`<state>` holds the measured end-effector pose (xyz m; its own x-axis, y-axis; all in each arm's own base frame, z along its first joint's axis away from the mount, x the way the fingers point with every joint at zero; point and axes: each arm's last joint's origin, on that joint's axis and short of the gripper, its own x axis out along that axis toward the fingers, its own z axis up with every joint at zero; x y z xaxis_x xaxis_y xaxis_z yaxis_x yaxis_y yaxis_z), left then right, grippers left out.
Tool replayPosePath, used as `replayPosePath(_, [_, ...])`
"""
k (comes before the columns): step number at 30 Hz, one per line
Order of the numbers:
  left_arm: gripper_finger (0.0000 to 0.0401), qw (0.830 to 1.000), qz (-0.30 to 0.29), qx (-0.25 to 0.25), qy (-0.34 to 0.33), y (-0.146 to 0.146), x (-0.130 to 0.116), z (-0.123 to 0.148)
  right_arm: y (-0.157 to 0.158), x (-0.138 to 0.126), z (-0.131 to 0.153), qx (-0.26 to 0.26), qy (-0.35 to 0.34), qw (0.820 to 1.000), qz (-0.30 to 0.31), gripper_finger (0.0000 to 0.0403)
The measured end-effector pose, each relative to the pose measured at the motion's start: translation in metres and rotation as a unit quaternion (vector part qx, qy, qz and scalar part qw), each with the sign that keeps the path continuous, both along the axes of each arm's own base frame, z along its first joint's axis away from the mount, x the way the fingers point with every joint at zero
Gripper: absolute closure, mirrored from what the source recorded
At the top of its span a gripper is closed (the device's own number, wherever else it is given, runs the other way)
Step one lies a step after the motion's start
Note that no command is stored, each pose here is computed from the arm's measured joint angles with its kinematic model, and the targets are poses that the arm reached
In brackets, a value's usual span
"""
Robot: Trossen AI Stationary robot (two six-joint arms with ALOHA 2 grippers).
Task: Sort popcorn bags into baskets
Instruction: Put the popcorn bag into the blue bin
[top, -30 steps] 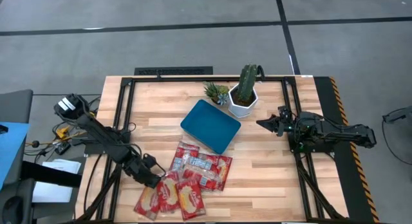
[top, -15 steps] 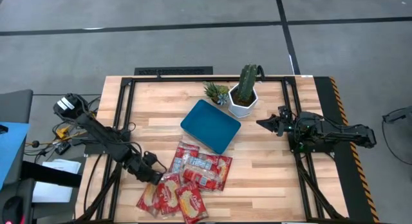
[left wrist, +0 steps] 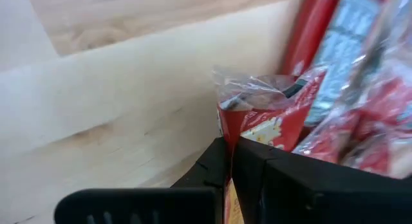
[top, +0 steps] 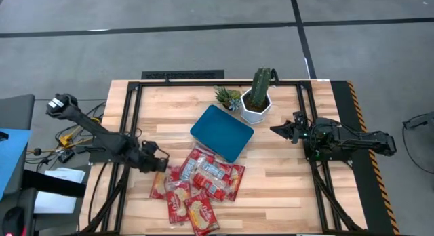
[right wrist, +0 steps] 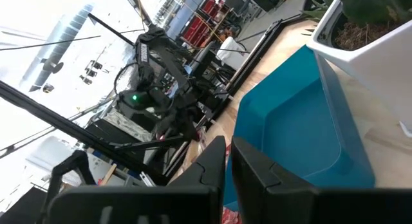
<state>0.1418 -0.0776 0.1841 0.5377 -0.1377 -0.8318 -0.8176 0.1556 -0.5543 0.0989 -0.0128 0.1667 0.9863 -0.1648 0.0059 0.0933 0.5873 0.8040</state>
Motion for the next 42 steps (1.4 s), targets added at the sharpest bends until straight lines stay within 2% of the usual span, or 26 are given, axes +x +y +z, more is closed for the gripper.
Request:
replayPosePath(6, [0.0401,0.999,0.021,0.006,-0.031,0.016,-0.001,0.010,0.000,0.000,0.000,0.000,0.000,1.000,0.000,0.0351])
replayPosePath(18, [0.0401,0.990,0.071,0.068,-0.103,0.049,0.006,0.024,0.000,0.000,0.000,0.000,0.000,1.000,-0.001,0.0351])
replayPosePath(26, [0.0401,0.973,0.082,0.074,-0.203,0.063,0.022,0.039,0.000,0.000,0.000,-0.001,0.000,1.000,-0.001,0.0351])
replayPosePath(33, [0.0401,0.948,0.112,0.081,-0.285,0.078,0.032,0.055,0.000,0.000,0.000,-0.002,0.000,1.000,-0.001,0.0351])
replayPosePath(37, [0.0401,0.938,0.118,0.113,-0.307,0.089,0.034,0.076,0.000,0.000,0.000,-0.002,0.000,1.000,-0.001,0.0351])
replayPosePath(42, [0.0401,0.931,0.108,0.183,-0.297,0.106,0.040,0.109,-0.001,0.000,0.000,-0.012,0.002,1.000,-0.009,0.0351])
